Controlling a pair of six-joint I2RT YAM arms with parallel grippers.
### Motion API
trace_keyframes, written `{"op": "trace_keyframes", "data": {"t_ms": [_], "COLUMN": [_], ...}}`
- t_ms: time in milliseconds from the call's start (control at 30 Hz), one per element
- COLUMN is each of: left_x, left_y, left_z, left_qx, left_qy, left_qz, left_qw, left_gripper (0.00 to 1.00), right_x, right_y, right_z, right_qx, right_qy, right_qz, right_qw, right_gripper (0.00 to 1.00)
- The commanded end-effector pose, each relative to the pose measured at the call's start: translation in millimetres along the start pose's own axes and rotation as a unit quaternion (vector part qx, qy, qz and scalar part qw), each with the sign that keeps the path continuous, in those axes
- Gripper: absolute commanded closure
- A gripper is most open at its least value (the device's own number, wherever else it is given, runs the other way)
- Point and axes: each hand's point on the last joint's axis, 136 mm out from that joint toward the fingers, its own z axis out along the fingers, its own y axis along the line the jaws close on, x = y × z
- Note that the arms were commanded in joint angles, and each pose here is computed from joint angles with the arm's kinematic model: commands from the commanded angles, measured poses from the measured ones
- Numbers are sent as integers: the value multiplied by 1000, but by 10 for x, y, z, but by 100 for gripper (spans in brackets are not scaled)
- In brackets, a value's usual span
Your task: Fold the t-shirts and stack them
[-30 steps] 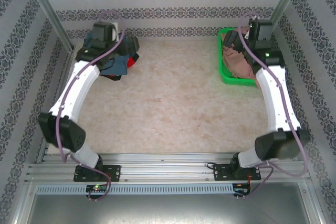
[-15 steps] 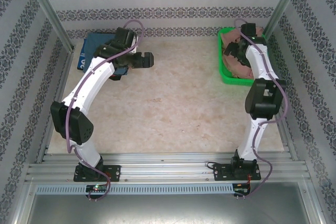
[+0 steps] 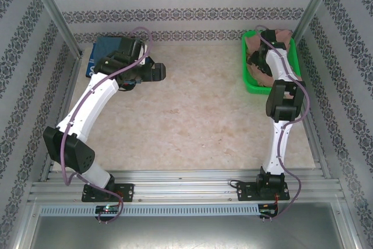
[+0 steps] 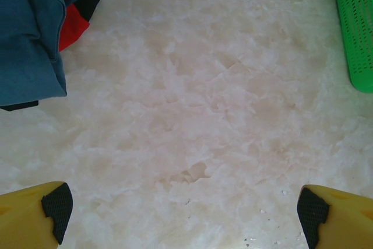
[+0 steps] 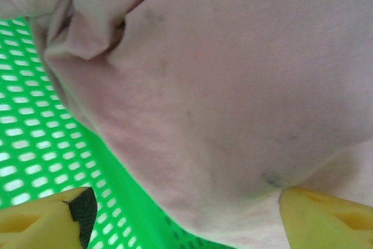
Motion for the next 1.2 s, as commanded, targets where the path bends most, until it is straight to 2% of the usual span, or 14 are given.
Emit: {"op": "trace_keyframes", "data": {"t_ms": [0, 100, 267, 333, 433, 467, 567, 667, 767, 867, 933, 1033, 1100, 1167], "left_x": [-65, -65, -73, -68, -60, -46, -15, -1, -44, -239, -460, -838, -1087, -1314], "left_y": [30, 50, 90, 115, 179, 202, 291, 362, 429, 542, 626, 736, 807, 890], "left_z": [-68, -44, -4, 13, 20, 30, 10, -26, -65, -179, -308, -576, -785, -1015], "left_qx": [-3, -2, 5, 8, 7, 8, 1, -3, -8, -5, 1, -8, -21, -32], "left_qy": [-24, -26, -28, -29, -35, -35, -39, -46, -58, -90, -122, -175, -208, -240], "left_qz": [5, 3, -2, -6, -14, -17, -23, -25, -29, -55, -79, -86, -82, -85], "left_qw": [1000, 1000, 1000, 1000, 999, 999, 999, 999, 998, 994, 989, 981, 974, 966], "left_gripper": [0, 0, 0, 0, 0, 0, 0, 0, 0, 0, 0, 0, 0, 0], "right_x": [77, 126, 122, 121, 40, -14, -350, -800, -1107, -1153, -998, -552, -224, 50], "right_y": [-300, -349, -367, -372, -309, -288, -74, 305, 652, 999, 1249, 1563, 1690, 1799], "right_z": [141, 230, 313, 337, 289, 235, -211, -1123, -2268, -3472, -4292, -5335, -5840, -6074], "right_qx": [66, 74, 86, 88, 72, 67, 20, -60, -168, -302, -397, -543, -619, -666], "right_qy": [8, 13, 17, 18, 5, -4, -65, -177, -274, -339, -364, -355, -336, -299], "right_qz": [3, 3, -4, -5, -3, -2, 0, -23, -30, -50, -78, -115, -131, -140], "right_qw": [998, 997, 996, 996, 997, 998, 998, 982, 946, 890, 839, 752, 698, 669], "right_gripper": [21, 27, 45, 60, 92, 100, 100, 100, 100, 100, 100, 100, 100, 100]}}
